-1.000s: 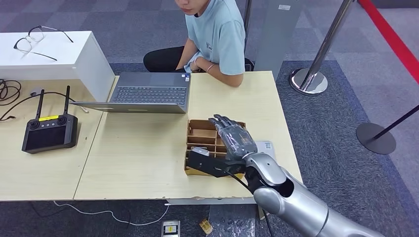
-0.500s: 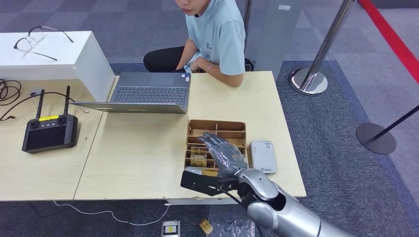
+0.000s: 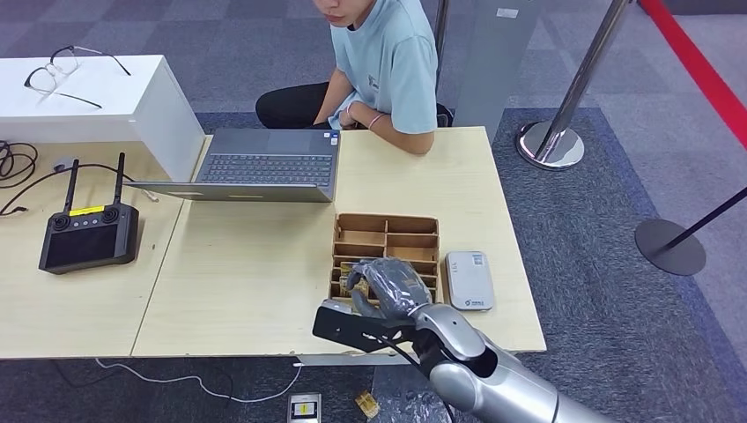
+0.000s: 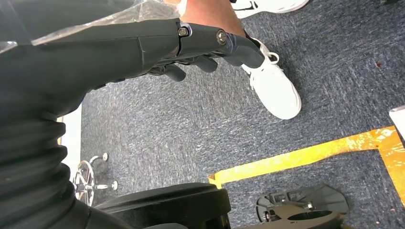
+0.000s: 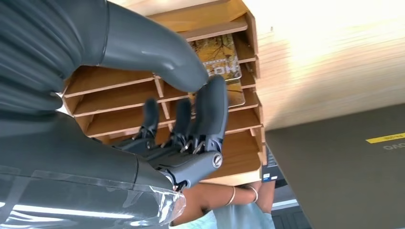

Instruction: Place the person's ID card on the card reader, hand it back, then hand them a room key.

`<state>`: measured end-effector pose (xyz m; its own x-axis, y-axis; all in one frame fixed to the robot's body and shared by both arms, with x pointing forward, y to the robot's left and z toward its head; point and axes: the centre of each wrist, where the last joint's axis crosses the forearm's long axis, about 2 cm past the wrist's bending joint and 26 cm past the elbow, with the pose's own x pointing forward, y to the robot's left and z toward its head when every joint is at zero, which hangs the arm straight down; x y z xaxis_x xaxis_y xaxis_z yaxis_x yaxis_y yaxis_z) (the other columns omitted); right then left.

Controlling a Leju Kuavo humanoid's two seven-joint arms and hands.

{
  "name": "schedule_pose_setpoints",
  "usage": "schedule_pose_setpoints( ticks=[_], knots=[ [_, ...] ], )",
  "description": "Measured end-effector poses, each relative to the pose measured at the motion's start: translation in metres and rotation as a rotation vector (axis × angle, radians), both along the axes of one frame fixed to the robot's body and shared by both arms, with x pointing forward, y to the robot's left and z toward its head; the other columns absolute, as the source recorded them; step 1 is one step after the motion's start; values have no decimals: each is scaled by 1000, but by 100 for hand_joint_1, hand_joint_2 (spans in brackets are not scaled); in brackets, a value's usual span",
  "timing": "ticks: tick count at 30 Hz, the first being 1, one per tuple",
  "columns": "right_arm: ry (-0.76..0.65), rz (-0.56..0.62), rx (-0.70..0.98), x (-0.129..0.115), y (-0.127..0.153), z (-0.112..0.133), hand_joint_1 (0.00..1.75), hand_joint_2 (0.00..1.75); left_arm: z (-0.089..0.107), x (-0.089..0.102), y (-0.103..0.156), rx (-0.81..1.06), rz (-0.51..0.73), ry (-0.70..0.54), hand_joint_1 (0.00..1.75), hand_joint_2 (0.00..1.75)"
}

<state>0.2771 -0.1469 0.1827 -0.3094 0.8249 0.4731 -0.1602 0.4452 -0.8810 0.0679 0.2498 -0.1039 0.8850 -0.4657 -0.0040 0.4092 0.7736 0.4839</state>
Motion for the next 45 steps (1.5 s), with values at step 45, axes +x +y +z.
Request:
schedule_pose_setpoints(
  ticks=[45],
  knots=[
    [41, -86, 4, 43, 3, -25, 101, 175, 0, 0, -1, -1, -20, -8, 0, 175]
  ],
)
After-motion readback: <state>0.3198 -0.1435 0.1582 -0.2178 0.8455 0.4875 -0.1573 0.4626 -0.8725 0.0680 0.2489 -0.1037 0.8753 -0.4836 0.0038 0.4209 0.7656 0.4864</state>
